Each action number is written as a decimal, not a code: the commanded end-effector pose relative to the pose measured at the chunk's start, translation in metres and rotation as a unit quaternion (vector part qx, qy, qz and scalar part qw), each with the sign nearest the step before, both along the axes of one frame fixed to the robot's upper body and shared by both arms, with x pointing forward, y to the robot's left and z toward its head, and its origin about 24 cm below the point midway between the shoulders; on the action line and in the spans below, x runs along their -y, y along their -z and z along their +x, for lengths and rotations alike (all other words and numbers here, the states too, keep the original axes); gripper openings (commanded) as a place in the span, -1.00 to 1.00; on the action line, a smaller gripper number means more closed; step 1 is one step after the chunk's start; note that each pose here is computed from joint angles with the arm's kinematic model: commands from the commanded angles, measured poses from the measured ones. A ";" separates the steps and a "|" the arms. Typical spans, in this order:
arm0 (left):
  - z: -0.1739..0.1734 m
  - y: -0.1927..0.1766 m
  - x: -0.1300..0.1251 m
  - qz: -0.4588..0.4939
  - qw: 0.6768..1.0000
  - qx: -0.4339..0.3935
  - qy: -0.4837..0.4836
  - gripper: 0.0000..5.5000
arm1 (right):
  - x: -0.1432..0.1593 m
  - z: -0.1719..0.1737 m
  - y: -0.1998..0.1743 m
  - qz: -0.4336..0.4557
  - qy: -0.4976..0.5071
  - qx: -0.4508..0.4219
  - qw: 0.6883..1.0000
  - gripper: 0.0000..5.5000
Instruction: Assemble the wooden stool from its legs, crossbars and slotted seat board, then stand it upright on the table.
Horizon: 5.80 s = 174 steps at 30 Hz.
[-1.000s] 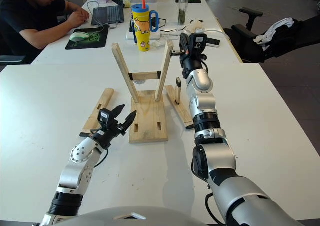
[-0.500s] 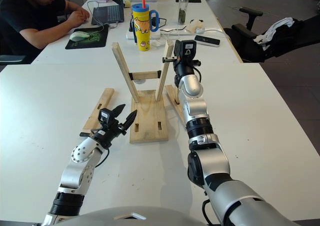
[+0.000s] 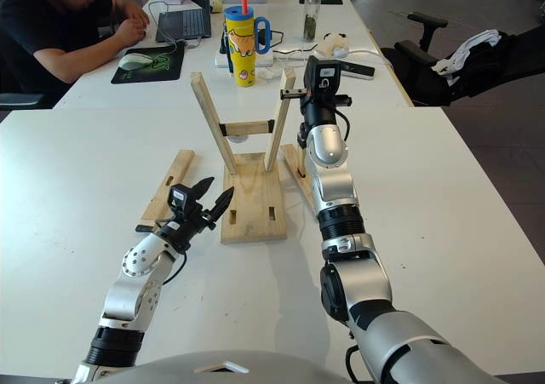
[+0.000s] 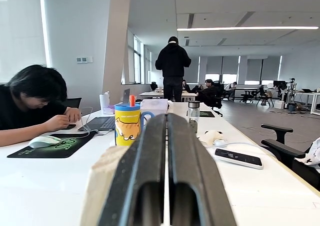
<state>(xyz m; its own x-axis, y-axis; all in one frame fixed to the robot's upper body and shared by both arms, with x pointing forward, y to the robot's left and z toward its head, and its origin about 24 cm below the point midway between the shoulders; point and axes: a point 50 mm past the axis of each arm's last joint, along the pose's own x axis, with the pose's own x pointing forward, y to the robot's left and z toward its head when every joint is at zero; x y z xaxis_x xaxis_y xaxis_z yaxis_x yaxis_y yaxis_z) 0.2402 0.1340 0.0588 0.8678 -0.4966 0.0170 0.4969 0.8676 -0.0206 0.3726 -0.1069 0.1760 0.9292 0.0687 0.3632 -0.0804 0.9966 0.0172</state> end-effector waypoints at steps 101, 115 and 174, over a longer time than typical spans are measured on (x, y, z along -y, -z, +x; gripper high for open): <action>0.009 0.002 -0.002 -0.016 0.999 -0.030 0.043 0.82 | 0.064 -0.066 0.141 -0.165 -0.175 -0.469 0.850 -0.09; 0.028 -0.008 -0.020 -0.009 1.000 -0.022 -0.012 0.82 | 0.097 -0.037 0.056 -0.026 -0.061 -0.190 0.979 -0.25; 0.001 -0.102 -0.018 -0.339 0.851 -0.181 0.358 -0.25 | 0.060 -0.115 0.025 0.098 -0.697 -0.331 0.629 -0.25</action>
<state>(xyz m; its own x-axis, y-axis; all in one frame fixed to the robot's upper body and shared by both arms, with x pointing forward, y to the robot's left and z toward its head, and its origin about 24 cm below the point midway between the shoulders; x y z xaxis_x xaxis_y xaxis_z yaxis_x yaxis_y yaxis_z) 0.2443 0.1538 0.1566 0.3857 -0.8689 0.3103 0.7347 0.0859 -0.6729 0.2535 -0.1657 0.1439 -0.0438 0.9976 0.0541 -0.7705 -0.0682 0.6338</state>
